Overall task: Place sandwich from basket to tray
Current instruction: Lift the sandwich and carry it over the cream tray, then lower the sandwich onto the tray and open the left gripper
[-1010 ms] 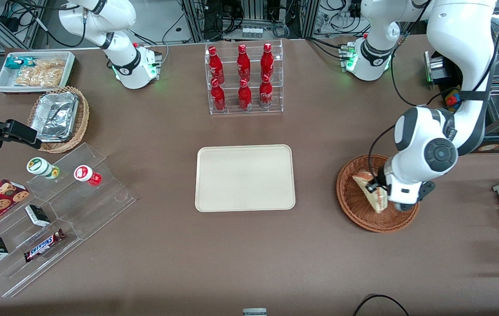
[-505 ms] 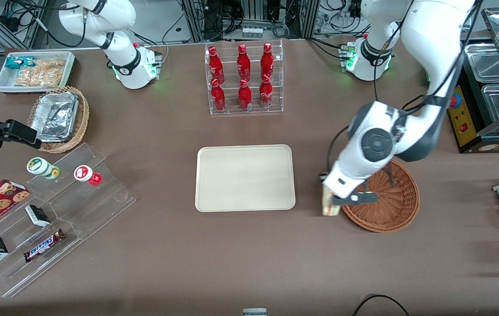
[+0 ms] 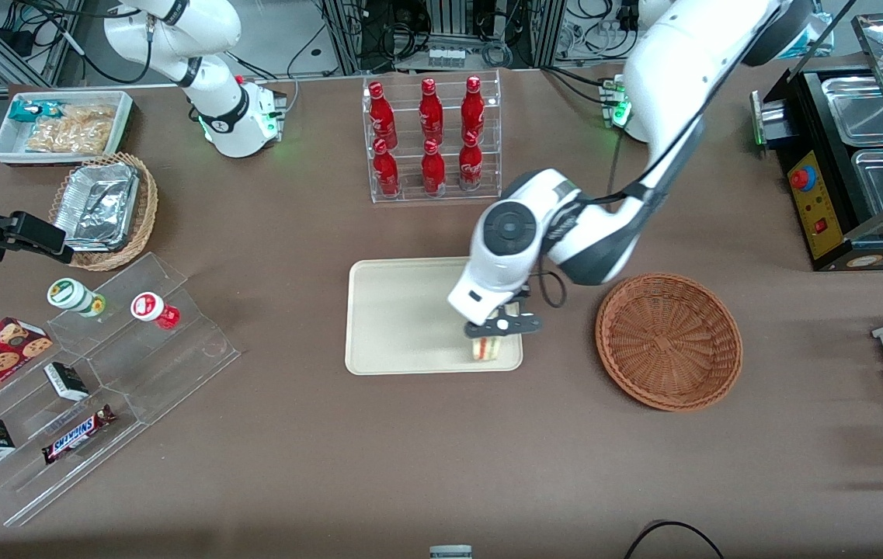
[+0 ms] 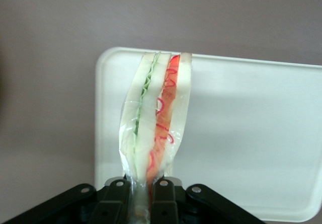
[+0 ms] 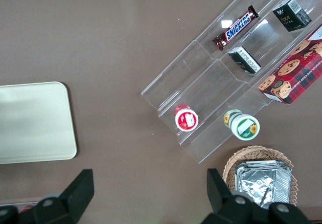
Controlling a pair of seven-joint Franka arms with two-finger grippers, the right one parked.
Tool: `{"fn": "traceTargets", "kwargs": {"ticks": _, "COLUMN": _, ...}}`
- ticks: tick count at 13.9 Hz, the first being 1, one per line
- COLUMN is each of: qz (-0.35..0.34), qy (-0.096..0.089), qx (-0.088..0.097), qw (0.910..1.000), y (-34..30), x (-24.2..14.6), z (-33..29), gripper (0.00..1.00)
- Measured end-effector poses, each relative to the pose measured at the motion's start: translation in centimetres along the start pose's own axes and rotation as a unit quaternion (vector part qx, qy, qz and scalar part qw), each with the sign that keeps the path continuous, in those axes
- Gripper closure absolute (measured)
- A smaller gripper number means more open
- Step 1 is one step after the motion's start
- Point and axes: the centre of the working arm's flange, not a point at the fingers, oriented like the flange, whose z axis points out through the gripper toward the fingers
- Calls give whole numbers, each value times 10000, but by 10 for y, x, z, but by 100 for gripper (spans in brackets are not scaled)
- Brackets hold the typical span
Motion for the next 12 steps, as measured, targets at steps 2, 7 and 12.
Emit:
{"fn": "traceTargets", "kwargs": {"ticks": 2, "qz": -201, "qy": -71, "qx": -49, "qw": 9998, "y": 30, "x": -15, "z": 16, "gripper": 85}}
{"fn": "traceTargets", "kwargs": {"ticks": 7, "qz": -270, "qy": -60, "qx": -6, "qw": 9996, "y": 70, "x": -27, "z": 57, "gripper": 85}}
{"fn": "traceTargets", "kwargs": {"ticks": 12, "qz": -217, "qy": -155, "qx": 58, "qw": 9996, "y": 73, "x": -26, "z": 82, "gripper": 85}}
